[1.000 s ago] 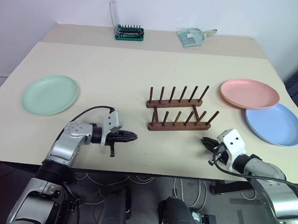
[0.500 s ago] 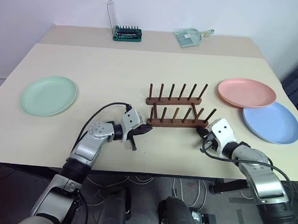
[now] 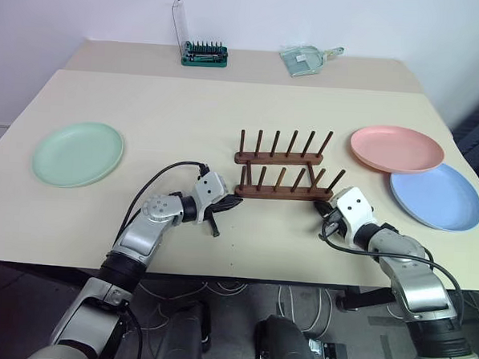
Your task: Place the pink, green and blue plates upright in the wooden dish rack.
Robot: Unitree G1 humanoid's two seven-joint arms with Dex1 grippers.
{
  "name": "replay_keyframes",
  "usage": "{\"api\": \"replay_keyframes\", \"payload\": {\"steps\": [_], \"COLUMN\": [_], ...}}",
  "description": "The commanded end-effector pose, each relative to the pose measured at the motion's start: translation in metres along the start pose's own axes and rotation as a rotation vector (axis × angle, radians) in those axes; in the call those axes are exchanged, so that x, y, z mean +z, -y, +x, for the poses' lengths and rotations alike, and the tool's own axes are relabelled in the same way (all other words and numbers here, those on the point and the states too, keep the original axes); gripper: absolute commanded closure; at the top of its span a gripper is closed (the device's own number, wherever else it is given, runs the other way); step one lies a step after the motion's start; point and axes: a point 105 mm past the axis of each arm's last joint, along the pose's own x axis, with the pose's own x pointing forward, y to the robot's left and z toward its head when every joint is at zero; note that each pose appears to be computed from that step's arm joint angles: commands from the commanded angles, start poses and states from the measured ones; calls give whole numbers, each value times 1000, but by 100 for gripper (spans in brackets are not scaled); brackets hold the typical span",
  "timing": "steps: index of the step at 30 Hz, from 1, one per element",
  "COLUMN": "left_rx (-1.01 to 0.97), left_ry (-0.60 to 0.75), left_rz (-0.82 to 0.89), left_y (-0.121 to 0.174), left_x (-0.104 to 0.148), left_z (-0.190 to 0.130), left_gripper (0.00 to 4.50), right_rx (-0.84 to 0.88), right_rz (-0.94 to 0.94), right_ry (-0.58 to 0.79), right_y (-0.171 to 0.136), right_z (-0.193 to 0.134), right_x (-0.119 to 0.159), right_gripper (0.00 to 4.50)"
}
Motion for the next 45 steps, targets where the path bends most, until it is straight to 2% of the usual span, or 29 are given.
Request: {"api": "replay_keyframes", "payload": {"steps": [1,2,5,8,12,13,18,26,32,36,41,42,45], "left_rx": [-12,-36,-133,-177,-196,-202,-217,-222,-215,-197,-188,-188,-189], "left_ry": [-26,10,114,127,146,149,158,200,213,214,225,227,231], "left_rz": [-39,-54,-100,-107,-117,-117,-106,-62,-64,-72,-86,-87,-88], "left_y": [0,3,16,22,24,25,28,30,33,32,33,33,33], "left_x": [-9,-3,15,21,27,28,33,47,51,53,58,59,61], "left_z": [-13,-16,-27,-30,-28,-27,-26,-30,-30,-31,-30,-29,-27], "left_gripper": [447,447,450,450,450,450,450,450,450,450,450,450,450], "right_rx": [11,26,47,-7,-116,-125,-133,-215,-185,-165,-181,-190,-217], "right_rz": [-45,-43,-78,-156,-294,-319,-354,-355,-354,-388,-446,-448,-471], "right_ry": [20,16,-35,-77,-122,-122,-140,-272,-318,-313,-286,-279,-263], "right_y": [7,10,23,50,84,89,106,160,165,165,165,166,167], "right_z": [-16,-24,-47,-62,-62,-59,-44,-16,1,5,4,3,0], "right_x": [13,15,19,28,39,42,43,21,4,5,11,12,16], "right_gripper": [449,449,364,215,15,4,4,4,4,177,426,445,445]}}
